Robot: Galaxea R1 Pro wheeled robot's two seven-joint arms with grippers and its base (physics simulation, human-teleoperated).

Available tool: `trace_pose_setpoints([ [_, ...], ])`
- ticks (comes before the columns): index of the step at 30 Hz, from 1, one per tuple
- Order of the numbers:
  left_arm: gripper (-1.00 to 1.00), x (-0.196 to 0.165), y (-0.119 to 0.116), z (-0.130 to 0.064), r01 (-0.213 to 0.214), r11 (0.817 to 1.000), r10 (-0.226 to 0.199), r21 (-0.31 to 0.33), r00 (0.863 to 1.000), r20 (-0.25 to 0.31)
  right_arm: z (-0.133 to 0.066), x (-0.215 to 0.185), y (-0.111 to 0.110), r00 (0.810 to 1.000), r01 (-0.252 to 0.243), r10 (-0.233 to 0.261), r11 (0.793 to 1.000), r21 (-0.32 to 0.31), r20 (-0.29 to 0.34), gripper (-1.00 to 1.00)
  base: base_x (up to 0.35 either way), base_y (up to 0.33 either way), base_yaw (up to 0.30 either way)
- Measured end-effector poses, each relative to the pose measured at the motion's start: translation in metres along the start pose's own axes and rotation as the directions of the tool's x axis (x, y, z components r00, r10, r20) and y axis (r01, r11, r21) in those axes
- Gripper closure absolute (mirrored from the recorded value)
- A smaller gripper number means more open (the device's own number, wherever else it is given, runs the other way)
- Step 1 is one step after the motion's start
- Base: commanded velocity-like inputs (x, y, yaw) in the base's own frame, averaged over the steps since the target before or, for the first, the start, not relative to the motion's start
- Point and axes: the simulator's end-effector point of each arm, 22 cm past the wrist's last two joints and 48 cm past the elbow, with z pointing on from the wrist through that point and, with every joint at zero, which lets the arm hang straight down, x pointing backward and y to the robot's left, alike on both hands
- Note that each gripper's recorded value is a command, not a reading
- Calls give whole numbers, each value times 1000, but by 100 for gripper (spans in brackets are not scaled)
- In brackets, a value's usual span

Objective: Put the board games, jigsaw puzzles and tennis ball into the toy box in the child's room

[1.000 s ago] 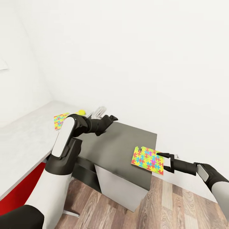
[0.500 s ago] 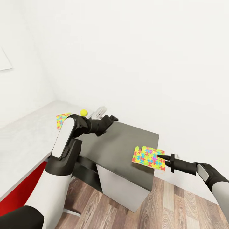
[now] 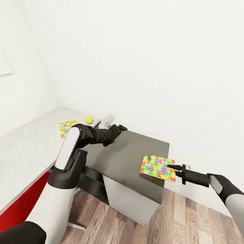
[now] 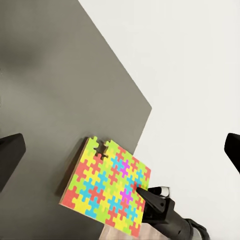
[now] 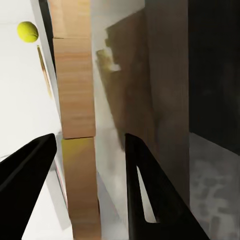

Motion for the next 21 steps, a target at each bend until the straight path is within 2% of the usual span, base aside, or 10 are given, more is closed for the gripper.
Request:
trace_pose_setpoints([
  [4,-100,0,-7,-4,-38,999,38,17,999,-15,-3,-6,18,999,54,-54,999,-1,4,100,0,0,0],
  [6,-100,-1,-9,-7,-46,999,47,21,999,-19,-6,-11,33,994,106,-106,994,-4,7,100,0,0,0],
  [8,-100,-2,-9,-8,-46,999,47,19,999,-20,-9,-17,49,988,153,-152,988,-10,14,100,0,0,0],
  [19,-100,-13,-17,-26,-46,999,46,29,999,-16,-16,-21,86,970,243,-243,970,-12,18,100,0,0,0],
  [20,-100,-15,-16,-28,-38,999,39,33,999,-20,-18,-20,90,965,261,-261,965,-11,17,100,0,0,0],
  [21,-100,-17,-15,-31,-20,999,21,43,999,-25,-20,-16,97,954,299,-298,954,-11,16,100,0,0,0],
])
